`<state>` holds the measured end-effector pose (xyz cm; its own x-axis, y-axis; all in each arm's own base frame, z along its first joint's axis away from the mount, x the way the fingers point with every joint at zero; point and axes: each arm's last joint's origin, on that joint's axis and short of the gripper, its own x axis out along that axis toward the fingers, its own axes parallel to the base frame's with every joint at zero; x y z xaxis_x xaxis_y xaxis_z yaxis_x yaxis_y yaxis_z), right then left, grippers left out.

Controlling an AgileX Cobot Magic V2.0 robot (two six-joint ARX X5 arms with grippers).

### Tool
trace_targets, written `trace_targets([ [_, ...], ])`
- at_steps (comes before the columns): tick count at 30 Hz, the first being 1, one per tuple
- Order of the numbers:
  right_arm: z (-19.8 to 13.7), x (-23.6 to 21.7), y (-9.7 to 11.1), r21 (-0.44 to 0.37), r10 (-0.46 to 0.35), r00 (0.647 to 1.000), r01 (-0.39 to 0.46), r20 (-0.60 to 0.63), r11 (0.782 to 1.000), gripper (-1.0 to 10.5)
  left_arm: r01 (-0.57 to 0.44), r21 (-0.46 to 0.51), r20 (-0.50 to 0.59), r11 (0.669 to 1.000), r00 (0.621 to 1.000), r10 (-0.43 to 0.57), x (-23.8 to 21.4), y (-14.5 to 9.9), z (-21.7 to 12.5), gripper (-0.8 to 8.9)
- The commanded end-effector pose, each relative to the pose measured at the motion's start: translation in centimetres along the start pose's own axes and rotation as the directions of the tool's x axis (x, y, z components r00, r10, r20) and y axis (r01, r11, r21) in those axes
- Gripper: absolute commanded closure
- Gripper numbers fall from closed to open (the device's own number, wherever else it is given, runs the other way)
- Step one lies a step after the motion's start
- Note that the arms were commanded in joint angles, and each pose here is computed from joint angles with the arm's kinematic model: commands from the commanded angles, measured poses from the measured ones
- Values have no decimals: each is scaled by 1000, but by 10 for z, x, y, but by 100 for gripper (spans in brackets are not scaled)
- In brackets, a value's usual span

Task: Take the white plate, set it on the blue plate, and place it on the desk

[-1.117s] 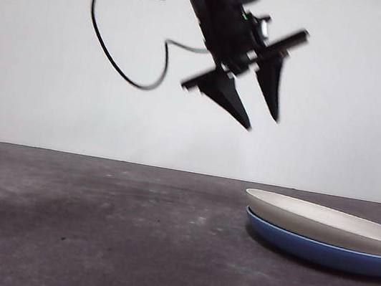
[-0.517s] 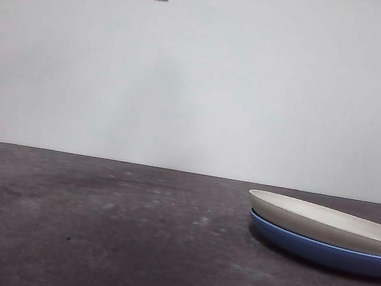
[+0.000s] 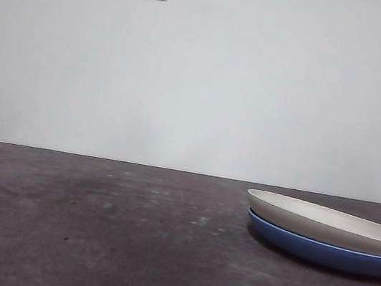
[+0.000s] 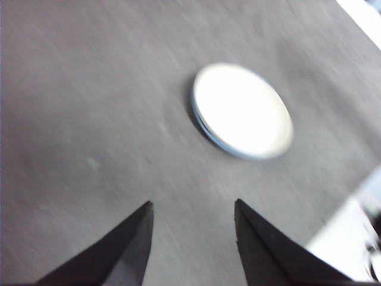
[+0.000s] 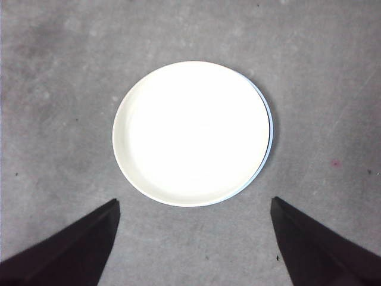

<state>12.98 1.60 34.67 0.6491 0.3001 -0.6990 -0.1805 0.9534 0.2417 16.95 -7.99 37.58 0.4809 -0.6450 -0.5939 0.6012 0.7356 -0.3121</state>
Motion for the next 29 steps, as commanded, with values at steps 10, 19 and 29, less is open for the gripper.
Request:
trace_targets([
  [10,-17,56,-18,72,-13,997,19,-82,997,537,64,11,3,998,998,-64,-7,-4,-32,596],
  [19,-15,102,-44,141,-51,990,69,-128,988,537,66,9,-1,998,998,-66,-7,-5,-33,595],
  [29,-8,158,-72,205,-18,980,59,-198,977,539,66,11,1,998,998,-66,-7,-5,-33,595],
])
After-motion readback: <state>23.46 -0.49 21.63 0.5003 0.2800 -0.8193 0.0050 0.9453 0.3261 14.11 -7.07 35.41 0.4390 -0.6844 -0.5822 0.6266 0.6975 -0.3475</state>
